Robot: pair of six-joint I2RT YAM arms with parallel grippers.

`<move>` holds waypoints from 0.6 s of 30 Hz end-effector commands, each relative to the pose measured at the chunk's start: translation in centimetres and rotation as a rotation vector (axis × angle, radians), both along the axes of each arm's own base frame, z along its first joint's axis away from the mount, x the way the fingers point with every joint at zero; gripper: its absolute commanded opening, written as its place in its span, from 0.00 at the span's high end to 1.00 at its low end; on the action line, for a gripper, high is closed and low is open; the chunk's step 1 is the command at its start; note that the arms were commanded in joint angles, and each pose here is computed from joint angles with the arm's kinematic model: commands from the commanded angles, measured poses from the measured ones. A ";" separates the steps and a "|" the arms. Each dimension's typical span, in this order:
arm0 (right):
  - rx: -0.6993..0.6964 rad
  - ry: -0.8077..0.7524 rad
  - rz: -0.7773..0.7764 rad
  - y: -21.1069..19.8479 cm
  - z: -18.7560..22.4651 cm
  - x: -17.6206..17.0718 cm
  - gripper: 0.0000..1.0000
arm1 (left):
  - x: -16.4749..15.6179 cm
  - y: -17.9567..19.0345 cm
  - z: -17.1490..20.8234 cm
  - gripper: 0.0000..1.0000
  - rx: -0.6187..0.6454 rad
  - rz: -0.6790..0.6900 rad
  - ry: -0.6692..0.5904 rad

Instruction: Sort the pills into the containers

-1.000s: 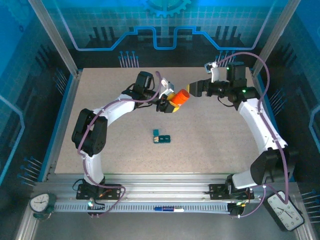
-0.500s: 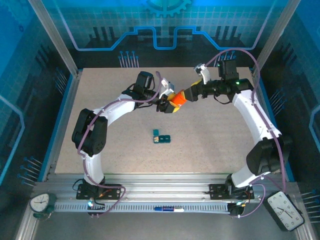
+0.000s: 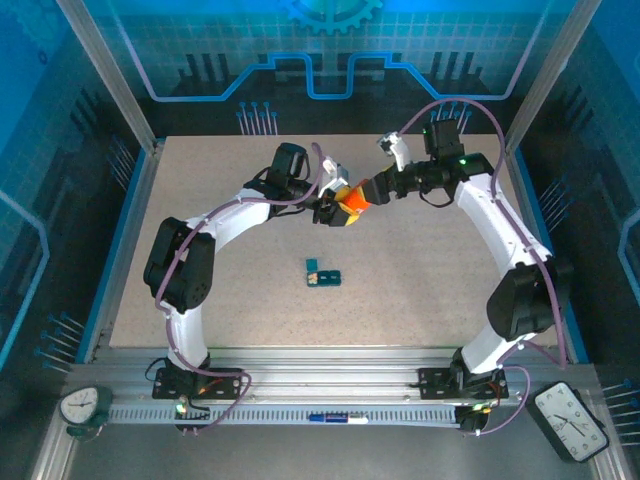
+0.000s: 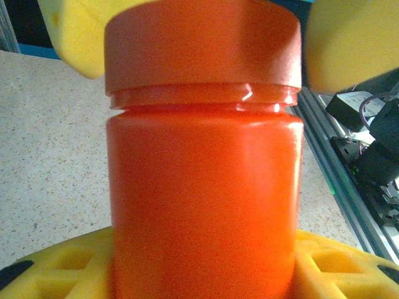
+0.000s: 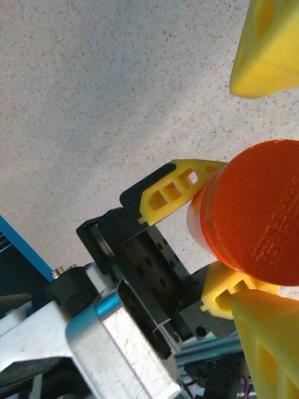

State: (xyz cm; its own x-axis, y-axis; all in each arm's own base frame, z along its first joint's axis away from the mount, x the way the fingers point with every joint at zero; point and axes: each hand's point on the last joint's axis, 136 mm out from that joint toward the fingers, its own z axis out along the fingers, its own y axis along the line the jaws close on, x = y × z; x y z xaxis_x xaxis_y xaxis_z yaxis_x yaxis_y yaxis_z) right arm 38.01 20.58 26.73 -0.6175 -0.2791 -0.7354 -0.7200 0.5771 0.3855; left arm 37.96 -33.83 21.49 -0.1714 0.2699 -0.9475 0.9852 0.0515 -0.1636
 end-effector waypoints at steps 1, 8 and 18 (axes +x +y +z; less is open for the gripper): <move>-0.005 0.003 0.020 0.6 0.1 -0.1 0.28 | -1.1 -0.4 3.1 1.00 -0.051 -0.058 -0.086; 0.018 0.010 -0.006 0.6 -0.1 0.0 0.41 | -1.0 -0.4 2.9 1.00 -0.049 -0.057 -0.083; 0.138 0.167 -0.160 0.7 -2.5 0.3 0.61 | -0.9 -0.4 3.3 1.00 -0.058 -0.043 -0.109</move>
State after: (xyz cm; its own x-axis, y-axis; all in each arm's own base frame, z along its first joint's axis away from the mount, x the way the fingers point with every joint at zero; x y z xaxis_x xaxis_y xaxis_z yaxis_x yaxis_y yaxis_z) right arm 38.18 21.21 25.77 -0.6859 -0.1551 -0.7110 -0.6433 0.5860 0.4927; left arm 38.08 -33.60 20.82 -0.1977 0.2896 -0.9365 0.9801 0.0764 -0.1833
